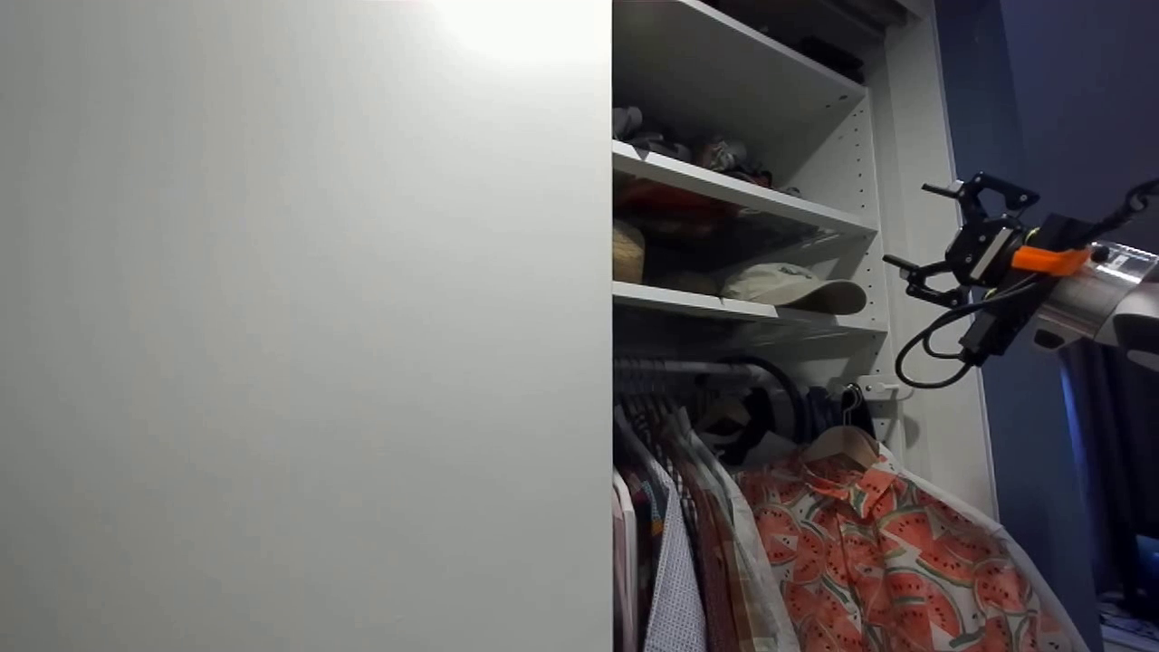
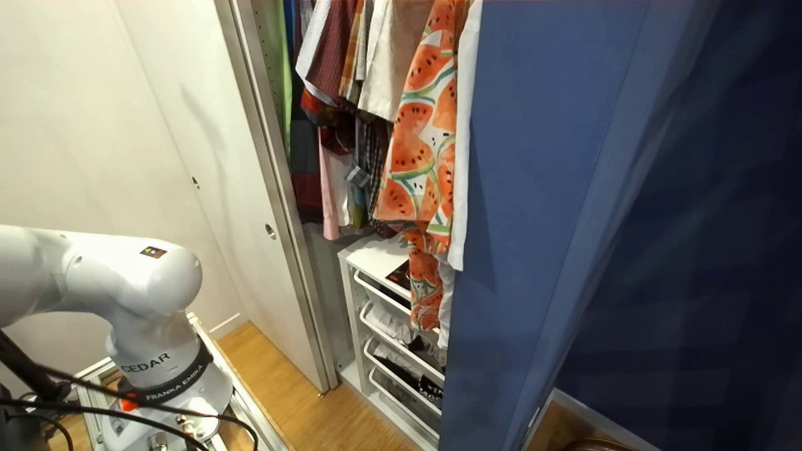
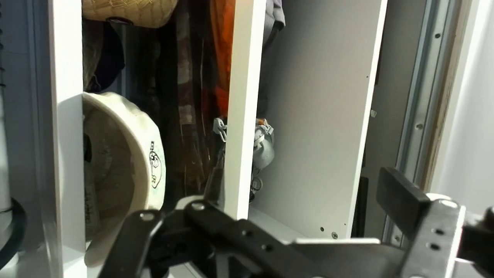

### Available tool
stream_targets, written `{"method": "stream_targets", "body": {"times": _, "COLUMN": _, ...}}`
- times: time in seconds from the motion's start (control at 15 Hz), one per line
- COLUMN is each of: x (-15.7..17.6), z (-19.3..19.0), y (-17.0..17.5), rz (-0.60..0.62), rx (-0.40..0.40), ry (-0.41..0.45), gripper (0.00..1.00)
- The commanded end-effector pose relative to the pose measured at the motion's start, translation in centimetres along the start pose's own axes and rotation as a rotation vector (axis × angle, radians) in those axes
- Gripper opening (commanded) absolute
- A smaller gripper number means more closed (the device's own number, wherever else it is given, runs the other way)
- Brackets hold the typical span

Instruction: Hang the cap in the shelf

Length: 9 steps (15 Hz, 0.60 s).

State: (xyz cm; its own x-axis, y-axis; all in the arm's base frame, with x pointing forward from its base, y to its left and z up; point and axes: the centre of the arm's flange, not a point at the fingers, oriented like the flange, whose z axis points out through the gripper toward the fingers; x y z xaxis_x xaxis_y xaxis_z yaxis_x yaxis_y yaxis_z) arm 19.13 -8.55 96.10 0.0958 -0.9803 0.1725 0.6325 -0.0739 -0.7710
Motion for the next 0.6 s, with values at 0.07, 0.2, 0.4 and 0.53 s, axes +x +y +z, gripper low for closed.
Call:
{"method": "stream_targets", "body": {"times": 0.07, "x": 0.0, "z": 0.1, "y": 0.0, "rz": 0.000, "rx": -0.001, "ry": 0.001, "gripper": 1.00}}
{"method": "stream_targets", "body": {"times": 0.2, "x": 0.1, "z": 0.0, "y": 0.0, "rz": 0.000, "rx": 0.000, "ry": 0.002, "gripper": 1.00}}
{"method": "stream_targets", "body": {"times": 0.4, "x": -0.1, "z": 0.7, "y": -0.2, "rz": -0.011, "rx": -0.014, "ry": -0.005, "gripper": 1.00}}
{"method": "stream_targets", "body": {"times": 0.53, "x": -0.7, "z": 2.2, "y": -0.2, "rz": -0.044, "rx": -0.051, "ry": -0.039, "gripper": 1.00}}
